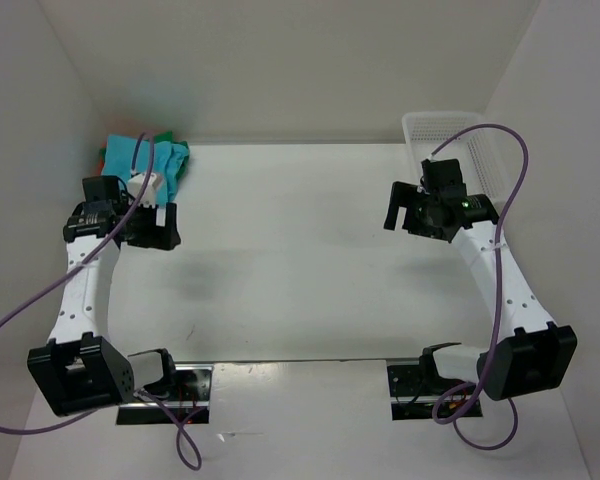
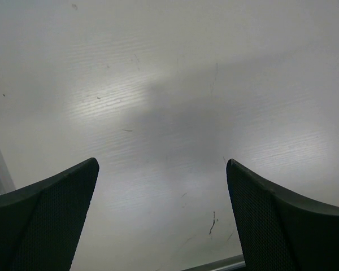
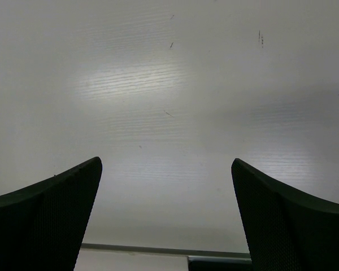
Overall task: Fold and stack the t-shirts
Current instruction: Put the neatly folded tshirt into the corner of the board with the left arm
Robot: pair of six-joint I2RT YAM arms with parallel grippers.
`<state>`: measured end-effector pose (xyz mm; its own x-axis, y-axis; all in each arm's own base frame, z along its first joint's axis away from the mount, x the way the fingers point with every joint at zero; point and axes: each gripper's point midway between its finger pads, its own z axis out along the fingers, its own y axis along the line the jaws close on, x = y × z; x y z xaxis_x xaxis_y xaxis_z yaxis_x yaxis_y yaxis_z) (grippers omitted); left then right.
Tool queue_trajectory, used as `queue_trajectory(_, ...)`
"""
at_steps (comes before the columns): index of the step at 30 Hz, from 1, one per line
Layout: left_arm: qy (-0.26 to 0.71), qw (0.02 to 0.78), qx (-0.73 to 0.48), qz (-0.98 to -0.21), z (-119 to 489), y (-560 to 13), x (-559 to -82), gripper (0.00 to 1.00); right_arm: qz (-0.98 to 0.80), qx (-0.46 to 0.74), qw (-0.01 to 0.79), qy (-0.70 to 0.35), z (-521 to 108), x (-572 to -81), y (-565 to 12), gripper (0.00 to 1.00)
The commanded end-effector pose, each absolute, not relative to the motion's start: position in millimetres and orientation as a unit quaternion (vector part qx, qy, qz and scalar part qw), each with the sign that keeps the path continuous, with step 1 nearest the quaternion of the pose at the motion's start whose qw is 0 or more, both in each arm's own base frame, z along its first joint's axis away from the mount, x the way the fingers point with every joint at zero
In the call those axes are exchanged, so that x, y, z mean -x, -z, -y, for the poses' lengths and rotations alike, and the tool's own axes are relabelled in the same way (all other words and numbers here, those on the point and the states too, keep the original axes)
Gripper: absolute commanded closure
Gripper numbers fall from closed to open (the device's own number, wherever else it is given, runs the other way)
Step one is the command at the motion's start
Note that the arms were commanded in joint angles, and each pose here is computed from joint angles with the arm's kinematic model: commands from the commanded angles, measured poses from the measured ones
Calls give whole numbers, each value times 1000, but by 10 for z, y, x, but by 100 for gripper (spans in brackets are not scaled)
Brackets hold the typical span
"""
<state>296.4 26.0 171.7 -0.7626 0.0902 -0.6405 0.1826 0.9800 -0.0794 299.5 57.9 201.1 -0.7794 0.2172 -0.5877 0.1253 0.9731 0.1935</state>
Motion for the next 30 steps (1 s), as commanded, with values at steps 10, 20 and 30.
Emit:
queue_trajectory(10, 127, 372, -186, -900, 331, -2054, -3570, 0, -918, -84, 378, -81, -552, -3043, -2265, 0)
queue_trajectory(20, 178, 393, -187, -883, 1335, -2436, -4708, 0, -921, -84, 372, -79, -562, -3109, -2220, 0)
queue_trajectory(30, 174, 383, -227, -878, 1853, -2322, -4804, 0, -919, -106, 371, -84, -530, -2990, -2200, 0)
